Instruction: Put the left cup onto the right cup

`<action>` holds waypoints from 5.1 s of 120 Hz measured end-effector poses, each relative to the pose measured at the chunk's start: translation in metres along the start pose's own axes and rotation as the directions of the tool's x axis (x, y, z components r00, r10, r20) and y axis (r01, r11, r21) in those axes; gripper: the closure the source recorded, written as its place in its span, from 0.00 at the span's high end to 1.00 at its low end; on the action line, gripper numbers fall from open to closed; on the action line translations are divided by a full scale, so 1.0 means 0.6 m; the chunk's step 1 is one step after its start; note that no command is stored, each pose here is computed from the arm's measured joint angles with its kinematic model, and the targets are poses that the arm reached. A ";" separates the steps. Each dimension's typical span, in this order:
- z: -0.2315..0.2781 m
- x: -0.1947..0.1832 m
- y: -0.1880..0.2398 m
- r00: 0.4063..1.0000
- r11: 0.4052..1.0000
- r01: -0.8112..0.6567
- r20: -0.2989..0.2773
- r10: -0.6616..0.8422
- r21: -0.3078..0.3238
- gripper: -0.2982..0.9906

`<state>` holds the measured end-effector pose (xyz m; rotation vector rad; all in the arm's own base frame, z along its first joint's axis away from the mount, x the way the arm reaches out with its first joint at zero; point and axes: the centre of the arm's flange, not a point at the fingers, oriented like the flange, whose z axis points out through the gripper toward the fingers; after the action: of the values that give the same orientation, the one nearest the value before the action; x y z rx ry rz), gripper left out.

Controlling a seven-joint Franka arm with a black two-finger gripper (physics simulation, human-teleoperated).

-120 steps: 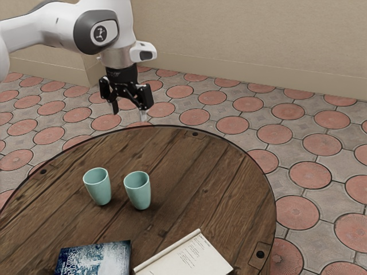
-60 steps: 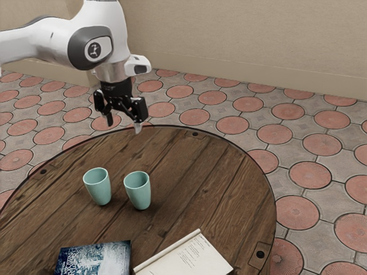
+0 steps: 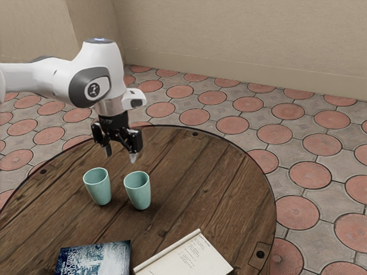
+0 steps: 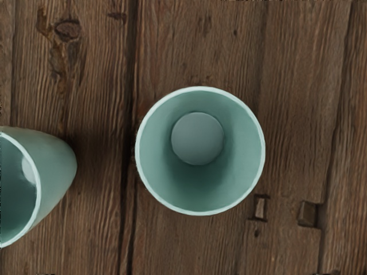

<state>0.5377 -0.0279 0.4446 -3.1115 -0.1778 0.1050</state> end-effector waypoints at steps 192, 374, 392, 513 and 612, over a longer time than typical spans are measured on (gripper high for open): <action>0.134 0.006 -0.130 0.982 0.982 0.186 0.014 -0.186 -0.017 0.51; 0.192 0.028 -0.170 0.974 0.974 0.225 0.032 -0.224 -0.017 0.18; 0.185 0.027 -0.171 0.973 0.973 0.229 0.027 -0.228 -0.015 0.17; -0.036 0.012 0.011 0.997 0.992 0.077 -0.004 -0.077 0.105 0.16; -0.023 0.040 0.066 0.997 0.986 0.076 0.015 -0.079 0.147 0.16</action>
<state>0.5667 -0.0649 0.4557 -2.9541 -0.2778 0.1418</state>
